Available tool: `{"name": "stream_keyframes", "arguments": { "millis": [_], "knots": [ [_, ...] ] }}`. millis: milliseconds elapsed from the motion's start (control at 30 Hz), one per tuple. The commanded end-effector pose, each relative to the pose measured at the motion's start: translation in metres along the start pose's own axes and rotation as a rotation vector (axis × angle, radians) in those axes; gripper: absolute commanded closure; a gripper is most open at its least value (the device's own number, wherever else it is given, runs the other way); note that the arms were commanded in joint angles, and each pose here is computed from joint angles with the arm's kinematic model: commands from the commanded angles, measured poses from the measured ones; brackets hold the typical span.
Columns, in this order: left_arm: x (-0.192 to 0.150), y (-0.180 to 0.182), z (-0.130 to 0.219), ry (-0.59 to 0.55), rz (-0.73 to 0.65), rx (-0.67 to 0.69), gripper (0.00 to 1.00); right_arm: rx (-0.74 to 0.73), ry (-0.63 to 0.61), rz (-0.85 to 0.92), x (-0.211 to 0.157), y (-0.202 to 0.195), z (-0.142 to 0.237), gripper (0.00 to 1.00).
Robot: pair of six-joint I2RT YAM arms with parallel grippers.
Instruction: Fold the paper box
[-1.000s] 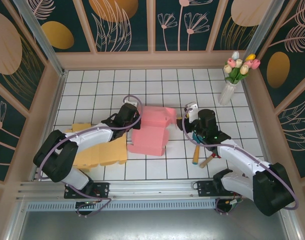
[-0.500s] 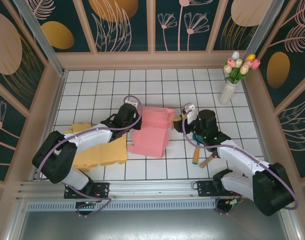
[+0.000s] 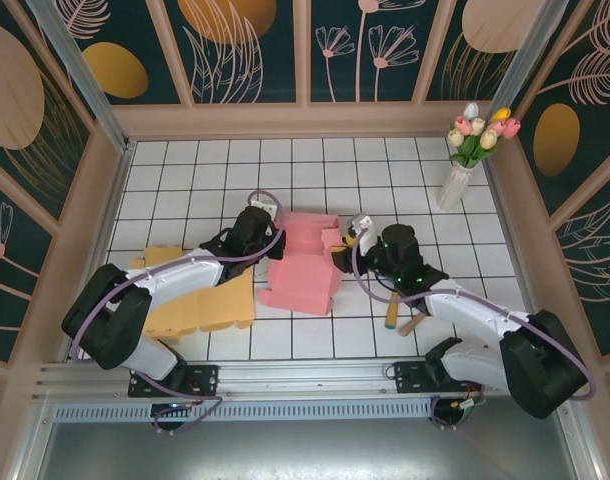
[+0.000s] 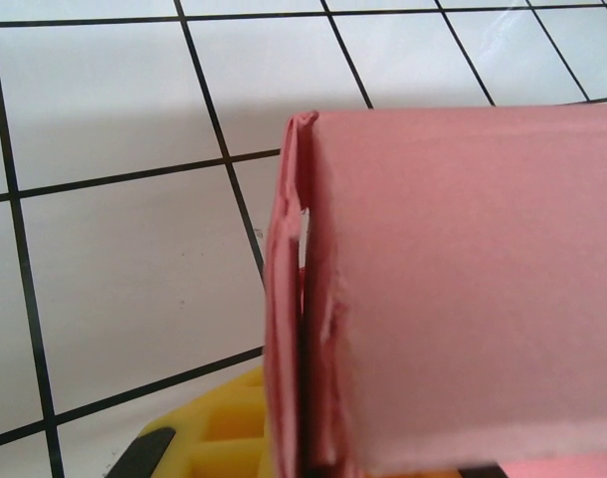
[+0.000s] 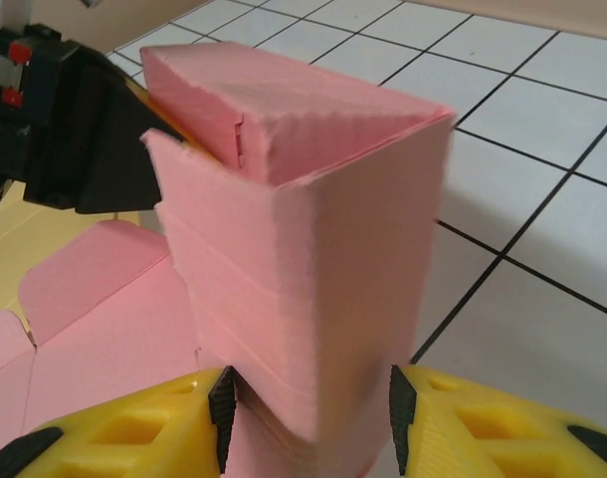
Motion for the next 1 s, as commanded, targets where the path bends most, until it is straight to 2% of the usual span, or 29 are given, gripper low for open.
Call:
{"name": "stream_keyframes", "arguments": {
  "millis": [0,267,500,700,833,967],
  "knots": [
    [0.009,-0.008,0.006,-0.042,0.022,-0.039,1.0,-0.091,-0.073,-0.007,0.02,-0.006,-0.007,0.51],
    [0.008,-0.005,0.005,-0.04,0.056,-0.017,1.0,-0.34,-0.111,-0.027,0.035,-0.02,-0.025,0.56],
    [0.009,-0.012,0.006,-0.034,0.072,-0.062,1.0,-0.417,-0.179,-0.017,0.043,-0.021,-0.032,0.57],
    [0.008,-0.003,0.006,-0.034,0.104,-0.01,1.0,-0.522,-0.185,-0.023,0.049,-0.033,-0.036,0.73],
    [0.005,0.014,0.005,-0.029,0.165,0.099,1.0,-0.709,-0.155,-0.009,0.043,-0.053,-0.037,0.87],
    [0.002,0.023,0.001,-0.009,0.218,0.162,1.0,-0.907,-0.112,0.076,0.037,-0.069,-0.035,0.91]
  ]
}}
Point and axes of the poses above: each hand's point on the last joint's axis, 136 mm out from that joint toward the fingers, its own z axis back along the fingers, its own y axis along the line the jaws close on, x = y × z, the point moved 1 cm from there along z, back along the fingers, and after that the axes turned 6 degrees about -z, right-handed, at the moved point
